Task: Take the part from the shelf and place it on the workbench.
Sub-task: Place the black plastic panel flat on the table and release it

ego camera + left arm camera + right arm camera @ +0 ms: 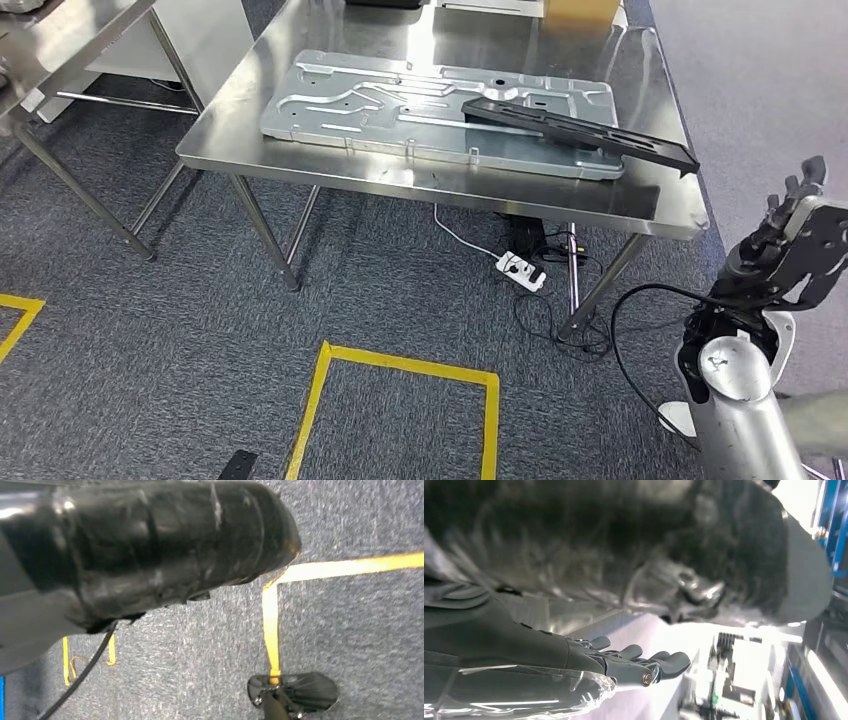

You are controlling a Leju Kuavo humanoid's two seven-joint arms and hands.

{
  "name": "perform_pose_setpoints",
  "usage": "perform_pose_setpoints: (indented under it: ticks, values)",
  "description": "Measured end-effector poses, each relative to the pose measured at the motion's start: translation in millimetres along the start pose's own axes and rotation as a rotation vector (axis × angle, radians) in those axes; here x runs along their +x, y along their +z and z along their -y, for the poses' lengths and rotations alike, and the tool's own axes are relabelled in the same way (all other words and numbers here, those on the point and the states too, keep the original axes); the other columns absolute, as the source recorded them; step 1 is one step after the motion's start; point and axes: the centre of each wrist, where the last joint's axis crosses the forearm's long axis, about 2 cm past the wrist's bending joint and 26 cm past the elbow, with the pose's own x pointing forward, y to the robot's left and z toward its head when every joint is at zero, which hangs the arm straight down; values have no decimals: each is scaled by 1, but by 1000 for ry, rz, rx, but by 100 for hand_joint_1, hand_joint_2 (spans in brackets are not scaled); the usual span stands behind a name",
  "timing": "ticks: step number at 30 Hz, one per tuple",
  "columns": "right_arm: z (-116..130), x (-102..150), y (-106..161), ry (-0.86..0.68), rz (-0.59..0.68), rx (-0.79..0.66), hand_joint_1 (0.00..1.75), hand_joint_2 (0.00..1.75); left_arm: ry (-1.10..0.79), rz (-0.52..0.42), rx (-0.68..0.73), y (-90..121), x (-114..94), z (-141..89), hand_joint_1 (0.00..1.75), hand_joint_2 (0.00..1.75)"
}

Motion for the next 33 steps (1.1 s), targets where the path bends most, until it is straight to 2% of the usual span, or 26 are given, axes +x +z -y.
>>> perform_pose_setpoints:
  ticks: [5,18,33]
  values:
    - [10,1,2,10,23,-51,0,0,-8,29,-6,0,-1,1,0,0]
    - [16,2,11,-91,-19,-27,0,0,7,33,-16,0,-3,-2,0,0]
    - [20,3,13,-90,-12,-18,0,0,11,38,-25,0,-2,-2,0,0]
